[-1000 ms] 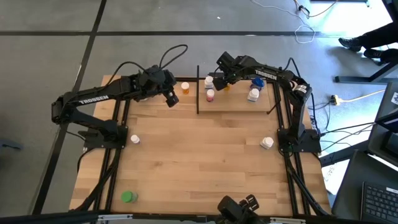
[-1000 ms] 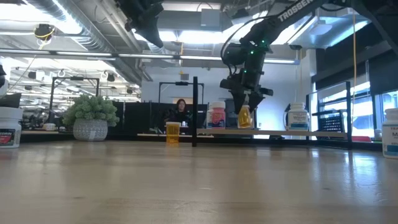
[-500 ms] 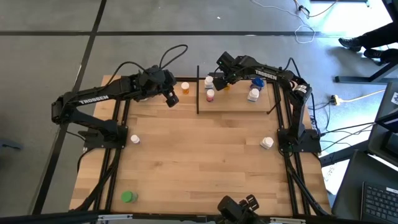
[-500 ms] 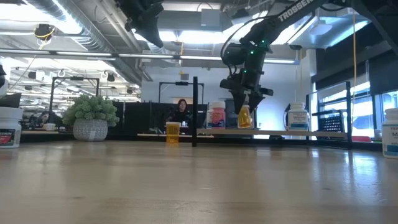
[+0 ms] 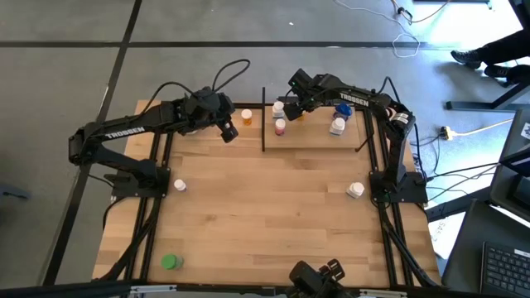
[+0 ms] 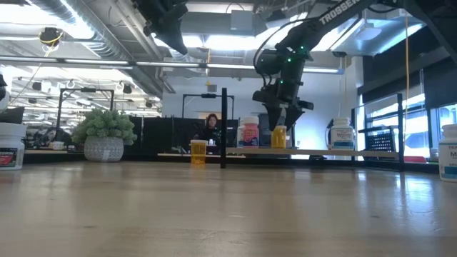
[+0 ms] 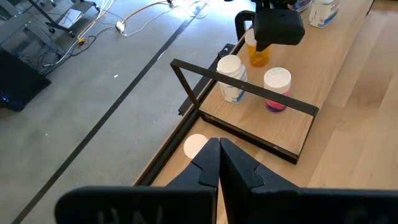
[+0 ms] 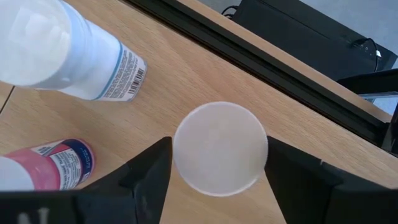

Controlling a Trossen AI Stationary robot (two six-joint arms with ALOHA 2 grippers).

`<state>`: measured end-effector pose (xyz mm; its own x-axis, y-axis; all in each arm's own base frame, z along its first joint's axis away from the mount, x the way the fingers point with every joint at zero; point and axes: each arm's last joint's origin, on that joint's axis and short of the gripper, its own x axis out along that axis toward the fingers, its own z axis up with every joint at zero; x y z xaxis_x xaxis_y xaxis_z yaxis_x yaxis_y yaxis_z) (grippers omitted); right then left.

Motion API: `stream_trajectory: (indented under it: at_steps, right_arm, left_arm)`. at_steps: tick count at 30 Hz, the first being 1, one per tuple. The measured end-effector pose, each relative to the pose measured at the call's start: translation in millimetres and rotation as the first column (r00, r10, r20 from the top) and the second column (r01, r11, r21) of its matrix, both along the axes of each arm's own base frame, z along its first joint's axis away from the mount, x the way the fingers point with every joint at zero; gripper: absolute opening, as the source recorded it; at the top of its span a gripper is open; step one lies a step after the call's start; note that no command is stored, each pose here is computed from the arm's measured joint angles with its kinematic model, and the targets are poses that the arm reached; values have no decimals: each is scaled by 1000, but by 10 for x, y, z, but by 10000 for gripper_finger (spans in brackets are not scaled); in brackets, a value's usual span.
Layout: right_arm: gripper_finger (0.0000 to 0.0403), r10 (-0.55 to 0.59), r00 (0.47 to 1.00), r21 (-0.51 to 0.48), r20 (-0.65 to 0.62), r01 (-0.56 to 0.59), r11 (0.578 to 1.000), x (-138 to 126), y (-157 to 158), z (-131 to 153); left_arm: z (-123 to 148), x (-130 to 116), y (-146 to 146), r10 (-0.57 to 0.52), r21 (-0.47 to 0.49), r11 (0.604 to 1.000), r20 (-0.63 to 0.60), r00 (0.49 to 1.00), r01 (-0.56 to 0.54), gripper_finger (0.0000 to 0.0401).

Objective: Pick and place medicine bottles onto shelf by color
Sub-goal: Put the orange medicine bottle on the shelf

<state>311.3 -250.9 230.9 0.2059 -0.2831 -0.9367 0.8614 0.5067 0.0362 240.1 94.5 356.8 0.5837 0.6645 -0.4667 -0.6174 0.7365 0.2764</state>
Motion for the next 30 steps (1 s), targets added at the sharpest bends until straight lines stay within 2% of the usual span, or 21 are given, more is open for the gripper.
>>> stream_trajectory:
  at_steps: [24,30]
  right_arm:
    - [244,31,999,29,19,-32,999,6,13,0]
    - [244,38,998,6,42,-39,999,-25,38,118]
  left_arm:
    - [0,0,0,0,0,1000,-1,1000,0,0]
    - [0,0,0,0,0,1000,-1,1000,0,0]
